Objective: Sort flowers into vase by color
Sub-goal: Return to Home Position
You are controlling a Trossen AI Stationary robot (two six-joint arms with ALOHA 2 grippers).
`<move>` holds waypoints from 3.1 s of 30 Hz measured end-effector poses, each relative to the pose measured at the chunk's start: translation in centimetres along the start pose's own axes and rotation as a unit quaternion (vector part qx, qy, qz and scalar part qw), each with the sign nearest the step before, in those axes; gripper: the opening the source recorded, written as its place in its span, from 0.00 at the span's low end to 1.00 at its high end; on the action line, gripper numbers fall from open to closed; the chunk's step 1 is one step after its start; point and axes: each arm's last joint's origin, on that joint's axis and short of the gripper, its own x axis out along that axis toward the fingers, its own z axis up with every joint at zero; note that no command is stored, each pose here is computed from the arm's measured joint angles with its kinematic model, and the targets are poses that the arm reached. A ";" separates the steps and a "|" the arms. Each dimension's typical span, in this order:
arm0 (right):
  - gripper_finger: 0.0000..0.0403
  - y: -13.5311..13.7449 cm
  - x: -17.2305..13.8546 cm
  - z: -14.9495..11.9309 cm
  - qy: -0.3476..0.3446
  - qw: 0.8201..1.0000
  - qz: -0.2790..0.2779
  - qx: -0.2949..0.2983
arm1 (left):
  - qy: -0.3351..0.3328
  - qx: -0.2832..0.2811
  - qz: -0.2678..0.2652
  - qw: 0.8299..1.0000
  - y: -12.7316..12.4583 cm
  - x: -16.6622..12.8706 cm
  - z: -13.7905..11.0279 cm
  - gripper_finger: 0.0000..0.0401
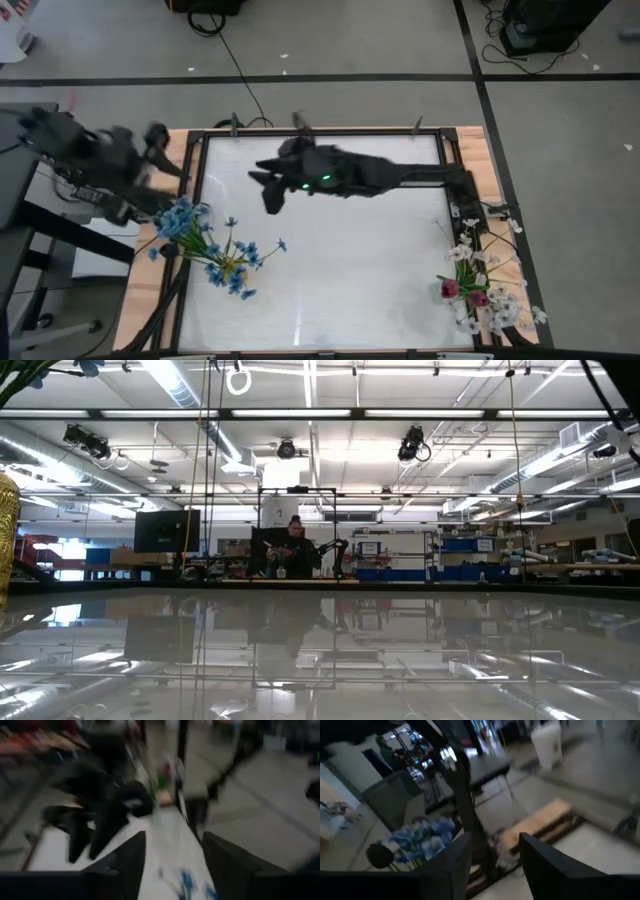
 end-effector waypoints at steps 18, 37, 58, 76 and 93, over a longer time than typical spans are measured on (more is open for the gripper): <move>0.02 -0.9 -18.5 9.7 0.038 0.970 0.054 -0.233 | -0.125 -0.010 0.239 0.963 2.8 -6.0 -3.2 0.01; 0.02 -5.3 -26.5 6.2 -0.026 0.952 0.221 -0.209 | -0.168 -0.092 0.376 0.907 2.9 1.1 -9.0 0.01; 0.02 -6.4 -28.2 1.7 -0.025 0.926 0.339 -0.162 | -0.025 -0.136 0.536 0.833 10.6 4.5 -12.6 0.00; 0.02 -5.5 -29.5 1.1 -0.041 0.938 0.303 -0.166 | -0.088 -0.184 0.493 0.846 9.1 3.1 -21.0 0.00; 0.01 -8.2 -31.1 0.2 -0.044 0.971 0.135 -0.191 | -0.132 -0.254 0.370 0.884 10.0 6.8 -28.5 0.00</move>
